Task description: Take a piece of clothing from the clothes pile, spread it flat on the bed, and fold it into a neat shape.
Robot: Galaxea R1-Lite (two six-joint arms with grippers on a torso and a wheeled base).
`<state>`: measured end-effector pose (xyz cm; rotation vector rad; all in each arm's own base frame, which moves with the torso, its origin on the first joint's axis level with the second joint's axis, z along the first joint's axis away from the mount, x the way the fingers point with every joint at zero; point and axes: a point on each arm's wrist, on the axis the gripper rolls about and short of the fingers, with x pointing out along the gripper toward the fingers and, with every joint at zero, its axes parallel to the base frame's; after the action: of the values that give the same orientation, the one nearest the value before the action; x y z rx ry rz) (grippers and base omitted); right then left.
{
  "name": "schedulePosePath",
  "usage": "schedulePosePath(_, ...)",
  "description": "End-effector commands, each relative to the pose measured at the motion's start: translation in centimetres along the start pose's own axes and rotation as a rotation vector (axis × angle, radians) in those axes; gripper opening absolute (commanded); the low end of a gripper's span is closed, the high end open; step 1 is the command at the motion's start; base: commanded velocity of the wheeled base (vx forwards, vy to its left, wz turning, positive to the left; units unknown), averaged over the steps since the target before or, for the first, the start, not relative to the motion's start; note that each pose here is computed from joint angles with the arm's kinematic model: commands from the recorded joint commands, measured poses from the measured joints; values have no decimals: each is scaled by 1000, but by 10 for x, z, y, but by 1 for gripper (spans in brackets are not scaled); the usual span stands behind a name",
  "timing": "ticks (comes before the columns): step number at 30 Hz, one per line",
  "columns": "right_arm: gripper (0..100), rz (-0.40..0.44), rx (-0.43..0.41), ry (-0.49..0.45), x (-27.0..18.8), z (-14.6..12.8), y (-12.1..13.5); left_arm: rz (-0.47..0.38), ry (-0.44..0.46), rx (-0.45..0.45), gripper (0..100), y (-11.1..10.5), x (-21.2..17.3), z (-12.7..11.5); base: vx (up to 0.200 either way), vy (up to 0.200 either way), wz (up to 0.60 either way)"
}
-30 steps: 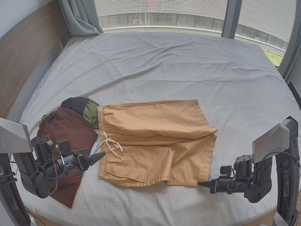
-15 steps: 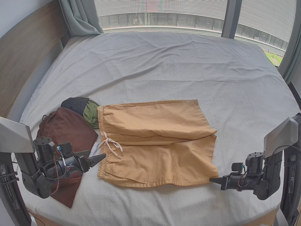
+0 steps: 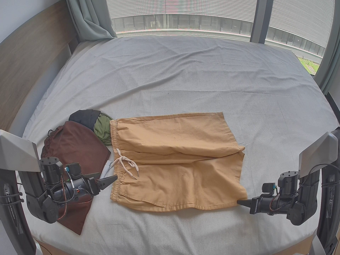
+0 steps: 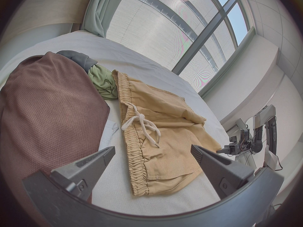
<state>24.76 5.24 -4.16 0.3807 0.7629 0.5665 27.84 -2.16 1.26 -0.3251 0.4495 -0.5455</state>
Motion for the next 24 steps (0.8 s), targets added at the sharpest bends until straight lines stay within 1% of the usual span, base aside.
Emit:
schedulePosePath(1,0,4,-4,-2,0,1,1,-1,15,-11,100,1,1,-4,0,0,0)
schedulePosePath(7,0,5,-5,-2,1,1,1,-12,57,-34,100,3,1,-14,0,0,0)
schedulePosePath(11,0,5,-5,-2,2,1,1,-20,112,-63,100,5,2,-28,0,0,0)
schedulePosePath(15,0,5,-6,-3,2,1,0,-39,159,-72,100,8,1,-39,0,0,0)
schedulePosePath(19,0,5,-4,0,2,0,0,-34,191,-80,100,12,4,-49,0,0,0)
schedulePosePath(24,0,5,-4,-5,3,1,0,-35,203,-87,100,14,8,-53,0,0,0)
